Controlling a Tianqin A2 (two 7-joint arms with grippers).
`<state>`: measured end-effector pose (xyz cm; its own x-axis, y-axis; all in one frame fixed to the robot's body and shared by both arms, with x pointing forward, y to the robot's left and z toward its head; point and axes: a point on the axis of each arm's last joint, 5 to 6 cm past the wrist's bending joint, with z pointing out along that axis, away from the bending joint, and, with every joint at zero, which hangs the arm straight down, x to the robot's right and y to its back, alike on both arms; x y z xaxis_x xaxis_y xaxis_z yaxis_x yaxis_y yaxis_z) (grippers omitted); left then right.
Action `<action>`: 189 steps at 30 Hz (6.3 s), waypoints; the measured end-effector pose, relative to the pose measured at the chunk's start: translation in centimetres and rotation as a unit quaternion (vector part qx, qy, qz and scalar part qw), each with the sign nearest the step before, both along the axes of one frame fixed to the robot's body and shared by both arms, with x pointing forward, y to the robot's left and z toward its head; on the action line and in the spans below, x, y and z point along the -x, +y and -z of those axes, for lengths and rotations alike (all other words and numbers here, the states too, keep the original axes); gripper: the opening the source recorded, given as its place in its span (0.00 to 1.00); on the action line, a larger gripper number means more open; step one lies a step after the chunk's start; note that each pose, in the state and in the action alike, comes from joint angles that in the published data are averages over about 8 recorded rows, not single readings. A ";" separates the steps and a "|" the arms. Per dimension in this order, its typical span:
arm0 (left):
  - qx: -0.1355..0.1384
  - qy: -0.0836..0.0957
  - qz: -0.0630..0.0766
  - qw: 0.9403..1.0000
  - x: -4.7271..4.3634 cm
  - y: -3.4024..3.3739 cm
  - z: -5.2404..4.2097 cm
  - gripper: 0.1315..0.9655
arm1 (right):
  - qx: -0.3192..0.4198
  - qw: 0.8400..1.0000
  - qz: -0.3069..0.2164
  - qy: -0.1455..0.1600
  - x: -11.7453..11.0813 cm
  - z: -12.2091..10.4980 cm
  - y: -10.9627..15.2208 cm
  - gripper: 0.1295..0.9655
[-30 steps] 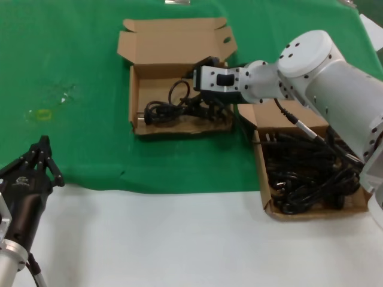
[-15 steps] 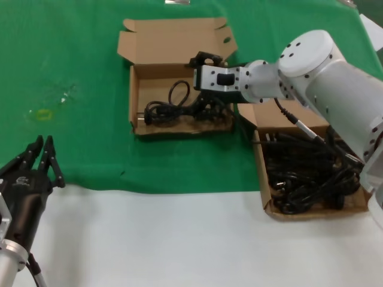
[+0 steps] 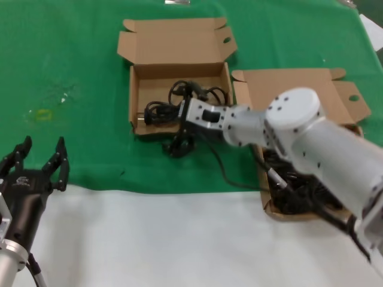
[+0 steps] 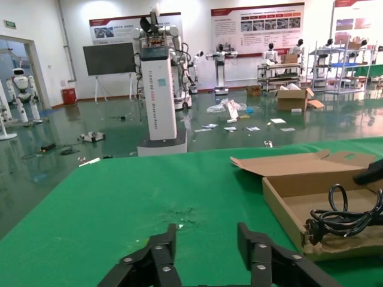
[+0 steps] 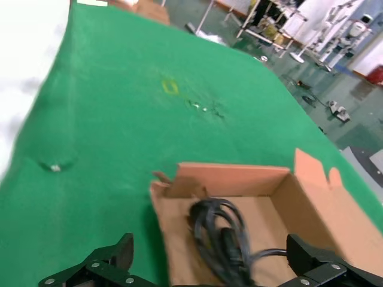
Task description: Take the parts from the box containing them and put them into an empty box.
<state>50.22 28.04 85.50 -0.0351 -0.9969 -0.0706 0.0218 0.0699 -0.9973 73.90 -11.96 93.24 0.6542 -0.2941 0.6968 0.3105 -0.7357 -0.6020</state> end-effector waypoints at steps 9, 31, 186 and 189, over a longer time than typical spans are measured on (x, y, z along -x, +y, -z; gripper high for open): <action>0.000 0.000 0.000 1.000 0.00 0.00 0.00 0.43 | -0.092 0.995 0.026 0.030 2.8 3.7 0.7 0.95; 0.000 0.000 0.000 1.000 0.00 0.00 0.00 0.89 | -0.284 0.946 0.148 0.057 9.7 8.4 -2.7 1.00; 0.000 0.000 0.000 1.000 0.00 0.00 0.00 1.00 | -0.417 0.835 0.358 -0.026 21.9 8.2 -15.0 1.00; 0.000 0.000 0.000 1.000 0.00 0.00 0.00 1.00 | -0.417 0.835 0.358 -0.026 21.9 8.2 -15.0 1.00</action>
